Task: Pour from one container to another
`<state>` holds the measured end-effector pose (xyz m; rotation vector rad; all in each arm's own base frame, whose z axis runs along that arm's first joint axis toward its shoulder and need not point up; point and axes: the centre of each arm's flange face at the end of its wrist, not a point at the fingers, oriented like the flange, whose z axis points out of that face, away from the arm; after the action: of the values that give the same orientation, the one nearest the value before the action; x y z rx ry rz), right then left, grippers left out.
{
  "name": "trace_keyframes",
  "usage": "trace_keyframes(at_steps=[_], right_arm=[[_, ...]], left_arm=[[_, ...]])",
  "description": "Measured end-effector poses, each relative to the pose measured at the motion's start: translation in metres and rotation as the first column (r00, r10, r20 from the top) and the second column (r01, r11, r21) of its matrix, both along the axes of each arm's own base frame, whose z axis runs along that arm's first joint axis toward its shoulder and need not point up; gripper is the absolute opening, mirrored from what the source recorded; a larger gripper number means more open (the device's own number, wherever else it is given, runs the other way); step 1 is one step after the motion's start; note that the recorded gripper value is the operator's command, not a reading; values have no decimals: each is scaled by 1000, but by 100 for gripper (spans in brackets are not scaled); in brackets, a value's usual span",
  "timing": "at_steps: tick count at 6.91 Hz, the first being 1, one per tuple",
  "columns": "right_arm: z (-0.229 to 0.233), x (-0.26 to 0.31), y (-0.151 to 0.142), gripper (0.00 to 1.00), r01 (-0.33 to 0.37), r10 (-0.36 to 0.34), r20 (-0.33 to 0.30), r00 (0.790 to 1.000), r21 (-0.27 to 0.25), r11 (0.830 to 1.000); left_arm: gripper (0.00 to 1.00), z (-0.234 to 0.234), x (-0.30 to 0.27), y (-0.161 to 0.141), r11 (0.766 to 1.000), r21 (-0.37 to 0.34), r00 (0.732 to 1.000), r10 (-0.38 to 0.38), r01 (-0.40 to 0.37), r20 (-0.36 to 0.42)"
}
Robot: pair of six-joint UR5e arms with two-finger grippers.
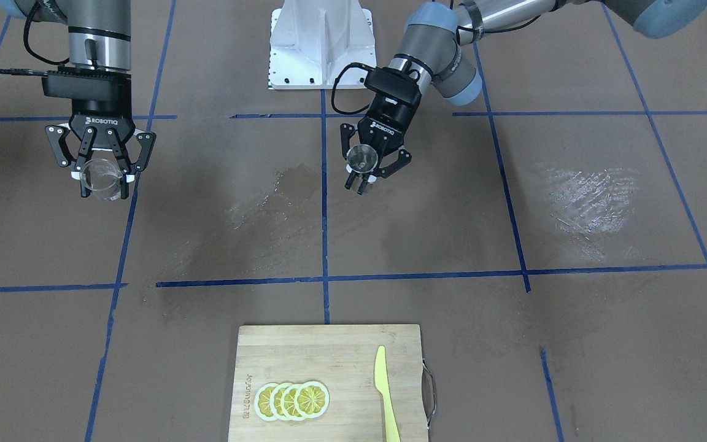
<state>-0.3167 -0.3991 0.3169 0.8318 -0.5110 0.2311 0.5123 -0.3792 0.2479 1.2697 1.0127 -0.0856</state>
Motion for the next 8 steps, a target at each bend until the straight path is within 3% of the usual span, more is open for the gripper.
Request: trace_keyframes(at_steps=[2,4,6,8], right_arm=[[25,25,0,0,-50,52,39,998,-38,998],[74,43,10,0,-61,61,130,990,-6,998],[110,48,13,0,-65,64,147,987,2,998],[120,48,13,0,-69,68,144,987,-1,998]], left_arm=[[0,55,-51,-12,996,-80,999,-49,48,-7],[0,112,-98,-9,979,-158,992,-129,128,8],[0,163,-136,-3,937,-242,966,-260,251,-6],[0,207,-162,8,880,-294,918,-397,373,-24]])
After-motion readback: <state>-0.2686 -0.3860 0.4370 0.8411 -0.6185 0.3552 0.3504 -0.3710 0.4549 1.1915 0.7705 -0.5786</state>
